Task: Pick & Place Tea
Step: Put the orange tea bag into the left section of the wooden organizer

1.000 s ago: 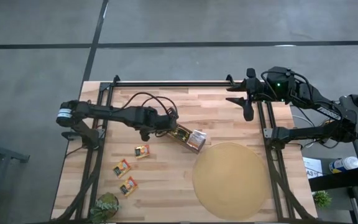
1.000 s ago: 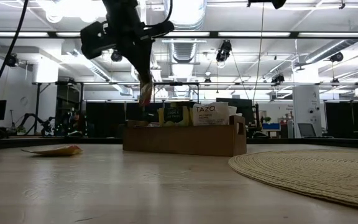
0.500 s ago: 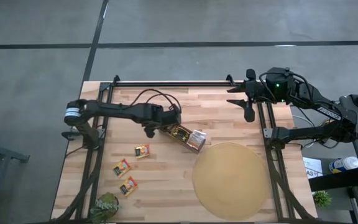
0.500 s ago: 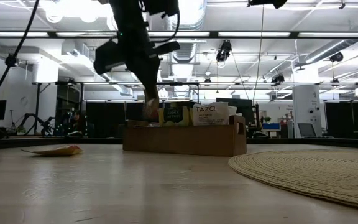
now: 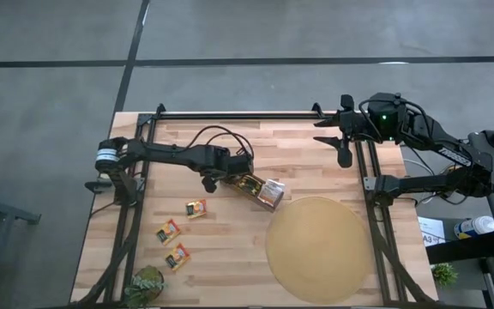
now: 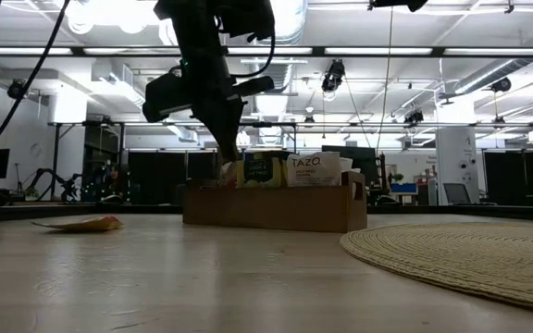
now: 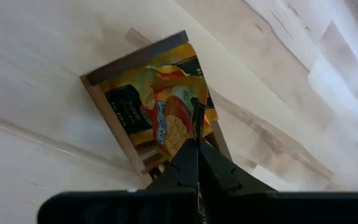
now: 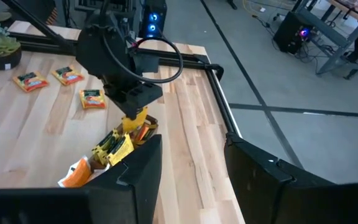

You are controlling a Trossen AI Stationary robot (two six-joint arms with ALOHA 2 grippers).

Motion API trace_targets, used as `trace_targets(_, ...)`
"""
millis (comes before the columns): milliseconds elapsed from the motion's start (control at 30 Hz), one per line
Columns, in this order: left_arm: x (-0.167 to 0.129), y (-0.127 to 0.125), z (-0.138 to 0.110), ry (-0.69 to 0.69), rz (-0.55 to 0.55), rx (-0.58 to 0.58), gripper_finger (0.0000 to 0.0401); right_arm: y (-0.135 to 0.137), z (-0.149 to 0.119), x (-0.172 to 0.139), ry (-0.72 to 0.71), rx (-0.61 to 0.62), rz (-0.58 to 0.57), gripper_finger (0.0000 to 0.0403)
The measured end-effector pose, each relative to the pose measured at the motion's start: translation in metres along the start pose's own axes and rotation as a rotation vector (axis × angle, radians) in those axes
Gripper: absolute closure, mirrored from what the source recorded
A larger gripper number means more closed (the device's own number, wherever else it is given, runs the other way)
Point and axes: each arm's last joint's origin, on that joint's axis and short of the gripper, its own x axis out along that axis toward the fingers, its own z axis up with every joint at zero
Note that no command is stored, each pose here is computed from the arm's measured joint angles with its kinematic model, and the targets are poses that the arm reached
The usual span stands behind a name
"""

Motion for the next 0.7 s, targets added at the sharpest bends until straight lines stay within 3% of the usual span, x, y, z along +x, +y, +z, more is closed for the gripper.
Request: trace_targets(700,-0.0007,0.0004,0.0029,-0.011,0.009,0.015,0.0301,0.0015,0.0001,-0.0099,-0.024,-0.007,-0.005,0.0234)
